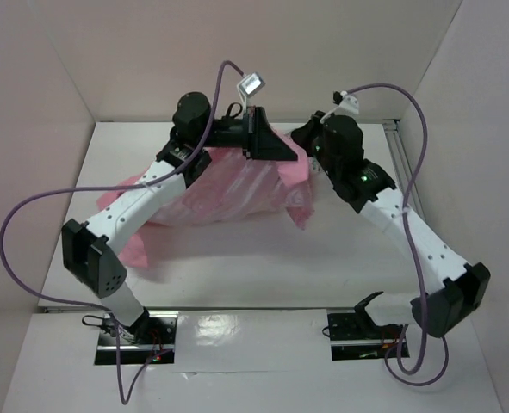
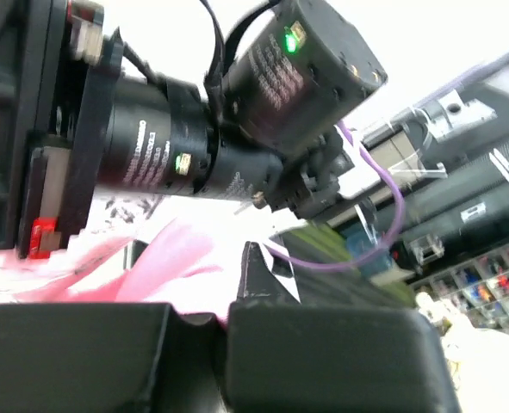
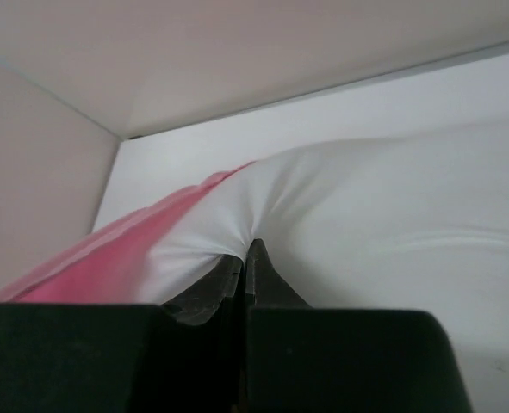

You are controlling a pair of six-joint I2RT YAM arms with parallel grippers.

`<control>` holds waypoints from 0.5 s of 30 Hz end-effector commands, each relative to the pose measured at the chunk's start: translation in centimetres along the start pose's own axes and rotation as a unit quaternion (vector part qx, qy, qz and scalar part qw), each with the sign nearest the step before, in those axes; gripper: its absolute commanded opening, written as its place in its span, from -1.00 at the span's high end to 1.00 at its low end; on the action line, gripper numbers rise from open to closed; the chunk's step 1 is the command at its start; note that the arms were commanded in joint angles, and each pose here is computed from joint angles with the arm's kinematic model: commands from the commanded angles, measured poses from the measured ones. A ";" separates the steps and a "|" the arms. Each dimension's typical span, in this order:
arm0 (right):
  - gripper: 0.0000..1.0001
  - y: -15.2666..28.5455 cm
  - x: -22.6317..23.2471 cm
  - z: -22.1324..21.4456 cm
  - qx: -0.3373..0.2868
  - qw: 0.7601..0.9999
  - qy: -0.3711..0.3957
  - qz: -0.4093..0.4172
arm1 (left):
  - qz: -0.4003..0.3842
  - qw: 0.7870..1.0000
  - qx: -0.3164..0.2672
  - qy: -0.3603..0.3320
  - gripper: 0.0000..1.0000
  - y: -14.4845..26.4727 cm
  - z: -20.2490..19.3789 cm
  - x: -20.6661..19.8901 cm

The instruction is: Put the pillow into the pillowcase

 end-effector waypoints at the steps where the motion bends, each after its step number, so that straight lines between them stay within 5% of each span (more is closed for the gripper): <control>1: 1.00 2.7 1.9 -0.2 -0.001 0.997 -0.027 0.074 | -0.036 0.999 0.020 -0.028 1.00 -0.1 -3.2 -3.3; 5: 1.00 3.4 -4.3 -9.8 0.118 0.992 -0.013 0.038 | 0.014 0.998 0.039 0.051 0.91 2.5 -11.2 -2.2; 8: 1.00 5.5 -6.8 -15.8 0.193 0.980 0.007 0.042 | 0.092 0.989 0.078 0.083 0.10 4.9 -15.6 -2.3; 9: 1.00 6.3 -7.0 -16.9 0.212 0.976 0.013 0.049 | 0.113 0.986 0.086 0.085 -0.47 5.5 -16.1 -2.6; 10: 1.00 6.8 -7.4 -18.1 0.232 0.971 0.026 0.055 | 0.143 0.978 0.107 0.108 -0.67 6.8 -17.2 -3.5; 13: 0.98 8.2 -8.0 -21.4 0.284 0.954 0.077 0.057 | 0.204 0.970 0.119 0.055 -0.95 7.9 -16.0 -4.3; 15: 0.51 8.8 -7.4 -21.0 0.287 0.951 0.105 0.052 | 0.259 0.957 0.125 0.043 -0.95 9.0 -14.7 -4.9</control>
Point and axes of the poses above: each gripper's point midway between its finger pads, its own y axis back along the fingers, its own x axis along the line the jaws close on, z = x × y, the point moved 6 cm from there along y, back along the fingers, and after that the axes turned 13 degrees about -y, right-handed, at the moved point
